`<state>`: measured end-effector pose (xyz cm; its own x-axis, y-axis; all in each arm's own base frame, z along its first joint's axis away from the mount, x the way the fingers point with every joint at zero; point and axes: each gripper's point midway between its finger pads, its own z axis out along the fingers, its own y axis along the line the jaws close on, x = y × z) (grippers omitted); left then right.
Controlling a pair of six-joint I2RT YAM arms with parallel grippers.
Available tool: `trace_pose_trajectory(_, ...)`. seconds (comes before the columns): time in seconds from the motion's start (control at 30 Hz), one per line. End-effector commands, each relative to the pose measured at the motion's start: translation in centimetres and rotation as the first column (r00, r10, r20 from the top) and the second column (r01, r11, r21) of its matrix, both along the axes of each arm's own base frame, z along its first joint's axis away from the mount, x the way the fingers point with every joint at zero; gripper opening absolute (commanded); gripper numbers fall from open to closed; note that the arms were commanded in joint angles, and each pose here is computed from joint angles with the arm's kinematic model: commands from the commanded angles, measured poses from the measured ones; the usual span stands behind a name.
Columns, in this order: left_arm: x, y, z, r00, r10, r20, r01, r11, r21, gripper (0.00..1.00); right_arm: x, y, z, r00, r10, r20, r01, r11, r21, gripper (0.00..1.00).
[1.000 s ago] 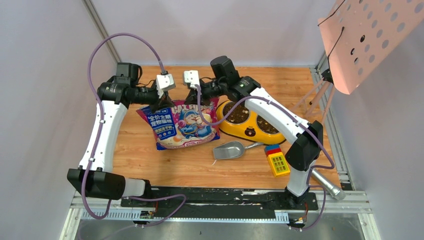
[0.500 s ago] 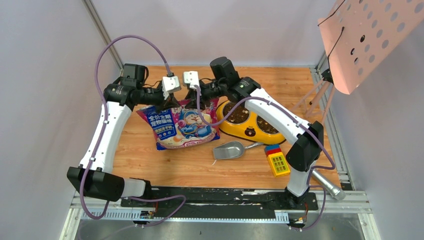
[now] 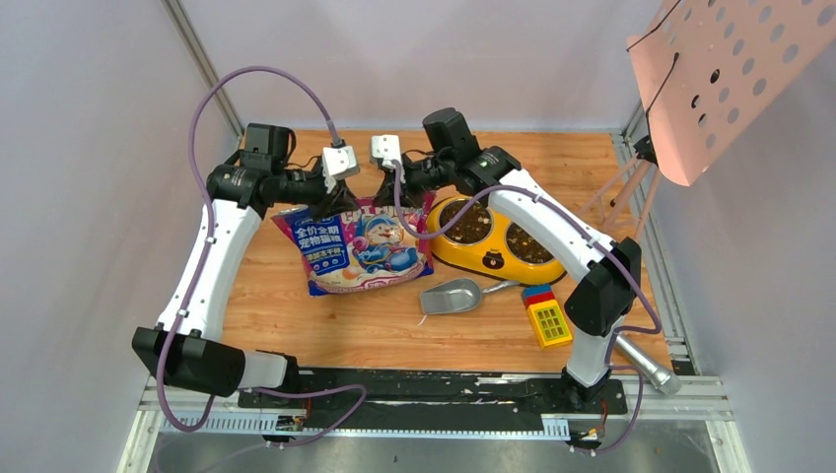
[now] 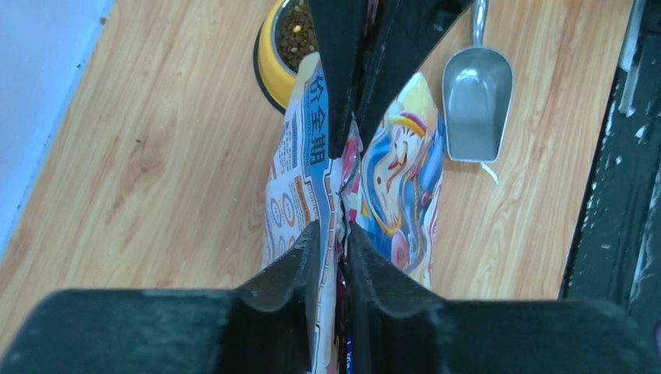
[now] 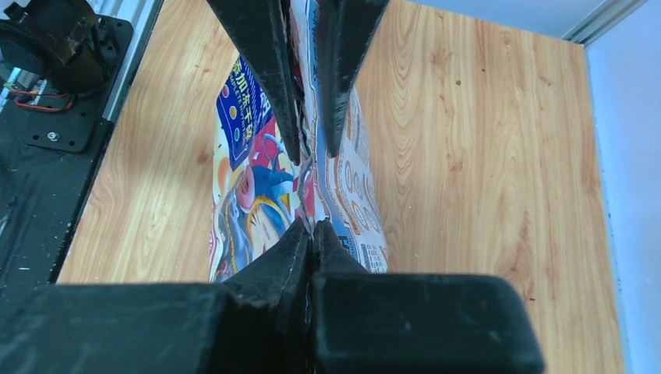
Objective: Serve the pet food
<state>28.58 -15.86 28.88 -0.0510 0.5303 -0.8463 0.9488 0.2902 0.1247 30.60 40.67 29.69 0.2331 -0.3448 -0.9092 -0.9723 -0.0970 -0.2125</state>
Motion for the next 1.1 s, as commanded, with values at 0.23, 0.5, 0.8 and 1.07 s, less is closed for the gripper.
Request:
trace_pose_trajectory(0.23, 0.9, -2.2, 1.5, 0.994, -0.071, 0.084, 0.072, 0.997, -0.001, 0.31, 0.9, -1.5, 2.7, 0.999, -0.052, -0.014, 0.052, 0.998, 0.028, 0.19)
trace_pose_trajectory(0.5, 1.5, -1.5, 1.7, 0.993, -0.037, 0.108, 0.034, 0.999, 0.033, 0.02, 2.0, -4.3, 1.9, 0.992, -0.113, -0.060, 0.112, 0.994, -0.009, 0.25)
trace_pose_trajectory(0.8, 1.7, -4.0, 2.8, 0.994, -0.061, 0.089, 0.066, 0.996, -0.054, 0.33, 1.6, -4.5, 2.7, 0.997, -0.071, -0.027, 0.072, 0.997, 0.012, 0.00)
trace_pose_trajectory(1.07, 2.6, -5.5, 1.9, 0.988, -0.100, 0.120, 0.099, 0.995, 0.014, 0.12, 1.8, -4.9, 2.8, 0.994, -0.107, -0.028, 0.107, 0.994, 0.001, 0.08)
